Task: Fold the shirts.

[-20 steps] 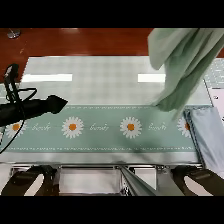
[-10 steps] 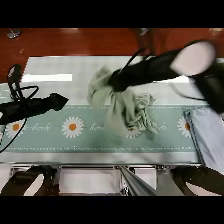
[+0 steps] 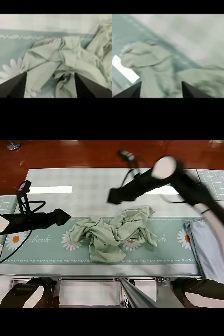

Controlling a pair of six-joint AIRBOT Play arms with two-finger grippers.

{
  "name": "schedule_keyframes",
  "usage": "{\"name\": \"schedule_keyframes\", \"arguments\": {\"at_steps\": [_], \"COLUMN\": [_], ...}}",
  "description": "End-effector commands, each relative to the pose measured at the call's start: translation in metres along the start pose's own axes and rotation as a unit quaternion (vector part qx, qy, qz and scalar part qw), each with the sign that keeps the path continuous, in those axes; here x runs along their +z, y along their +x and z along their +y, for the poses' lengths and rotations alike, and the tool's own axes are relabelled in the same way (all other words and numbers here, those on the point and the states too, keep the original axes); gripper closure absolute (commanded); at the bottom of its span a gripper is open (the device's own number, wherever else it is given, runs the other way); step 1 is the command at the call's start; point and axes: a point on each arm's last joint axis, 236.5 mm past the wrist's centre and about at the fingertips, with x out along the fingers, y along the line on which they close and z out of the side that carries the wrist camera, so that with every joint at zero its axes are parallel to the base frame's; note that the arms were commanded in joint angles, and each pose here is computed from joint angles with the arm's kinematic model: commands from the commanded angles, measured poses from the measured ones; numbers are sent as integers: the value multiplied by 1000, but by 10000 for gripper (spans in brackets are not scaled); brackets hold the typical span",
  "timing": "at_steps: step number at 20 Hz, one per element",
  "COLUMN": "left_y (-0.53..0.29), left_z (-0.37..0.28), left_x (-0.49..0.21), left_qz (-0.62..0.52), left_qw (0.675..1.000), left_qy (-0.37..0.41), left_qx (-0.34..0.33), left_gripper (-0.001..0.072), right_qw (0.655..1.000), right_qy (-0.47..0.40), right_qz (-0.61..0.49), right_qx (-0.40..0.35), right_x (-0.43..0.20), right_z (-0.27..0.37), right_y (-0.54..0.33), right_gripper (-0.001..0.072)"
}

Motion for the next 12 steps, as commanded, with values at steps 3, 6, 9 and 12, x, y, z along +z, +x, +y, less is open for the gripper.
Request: {"name": "schedule_keyframes", "arguments": {"at_steps": [3,6,9,12], "left_y": [13,41,66,86], "left_z": [29,47,50,42], "left_x": [-79,-124,-127,-101], "left_qz": [135,173,148,96], "left_qw": [990,980,980,984], "left_qy": [-33,-94,-133,-147], "left_qx": [26,31,12,-22], "left_gripper": [7,7,7,7], "right_qw": [958,933,926,926], "right_qy": [217,333,372,377], "right_qz": [-65,-82,-51,-12], "right_qx": [-174,-106,-27,13], "right_x": [-90,-185,-242,-269], "right_z": [-183,-185,-149,-121], "right_y": [-136,-86,-35,-8], "right_gripper": [123,123,123,123]}}
